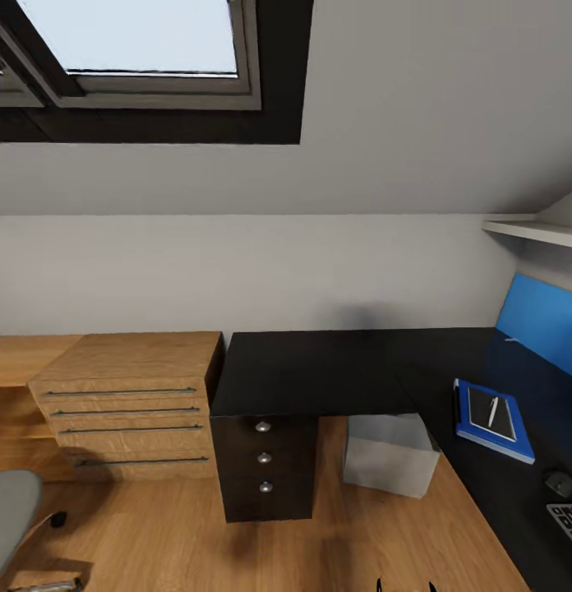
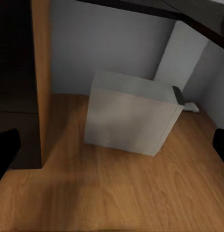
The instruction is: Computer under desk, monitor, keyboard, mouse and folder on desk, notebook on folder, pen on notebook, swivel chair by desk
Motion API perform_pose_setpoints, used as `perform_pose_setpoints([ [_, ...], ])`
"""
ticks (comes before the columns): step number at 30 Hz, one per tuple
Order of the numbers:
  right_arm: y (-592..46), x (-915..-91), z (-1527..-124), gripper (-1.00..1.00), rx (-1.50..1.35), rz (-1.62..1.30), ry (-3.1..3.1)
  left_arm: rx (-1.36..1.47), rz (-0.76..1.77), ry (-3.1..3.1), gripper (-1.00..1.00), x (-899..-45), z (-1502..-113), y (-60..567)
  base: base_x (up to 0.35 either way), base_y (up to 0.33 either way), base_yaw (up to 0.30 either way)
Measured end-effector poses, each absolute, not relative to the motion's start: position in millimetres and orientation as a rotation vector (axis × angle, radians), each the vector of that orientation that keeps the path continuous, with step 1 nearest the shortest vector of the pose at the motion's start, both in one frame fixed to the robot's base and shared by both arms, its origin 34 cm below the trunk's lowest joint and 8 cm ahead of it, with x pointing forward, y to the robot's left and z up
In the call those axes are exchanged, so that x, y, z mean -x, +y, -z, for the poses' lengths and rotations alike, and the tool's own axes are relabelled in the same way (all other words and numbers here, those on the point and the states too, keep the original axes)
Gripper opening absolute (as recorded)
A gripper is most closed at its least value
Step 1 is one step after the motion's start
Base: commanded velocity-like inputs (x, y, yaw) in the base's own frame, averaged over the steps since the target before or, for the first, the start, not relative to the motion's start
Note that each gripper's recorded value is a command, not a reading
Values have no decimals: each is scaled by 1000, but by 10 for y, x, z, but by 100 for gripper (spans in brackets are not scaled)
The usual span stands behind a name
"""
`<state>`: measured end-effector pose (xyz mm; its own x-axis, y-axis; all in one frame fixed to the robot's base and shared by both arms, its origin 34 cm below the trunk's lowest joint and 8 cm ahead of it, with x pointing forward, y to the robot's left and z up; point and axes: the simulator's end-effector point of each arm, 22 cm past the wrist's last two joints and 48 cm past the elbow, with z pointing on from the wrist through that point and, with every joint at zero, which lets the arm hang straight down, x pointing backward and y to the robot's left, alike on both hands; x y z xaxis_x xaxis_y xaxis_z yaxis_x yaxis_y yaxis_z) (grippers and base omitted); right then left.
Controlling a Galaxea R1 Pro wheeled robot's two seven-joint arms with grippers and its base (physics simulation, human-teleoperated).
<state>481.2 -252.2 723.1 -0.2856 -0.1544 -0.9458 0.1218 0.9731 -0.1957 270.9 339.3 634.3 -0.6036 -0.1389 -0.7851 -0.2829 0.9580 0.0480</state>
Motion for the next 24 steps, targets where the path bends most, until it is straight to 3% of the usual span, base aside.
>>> perform_pose_setpoints([
  [11,-2531,-4811,-7232,100,22,270,1841,298,-210,2227,100,-2705,-6340,3396,-323,-7,284],
  [24,-2529,-4809,-7236,100,23,270,1840,297,-207,2227,100,-2704,-6340,3380,-25,-60,287],
])
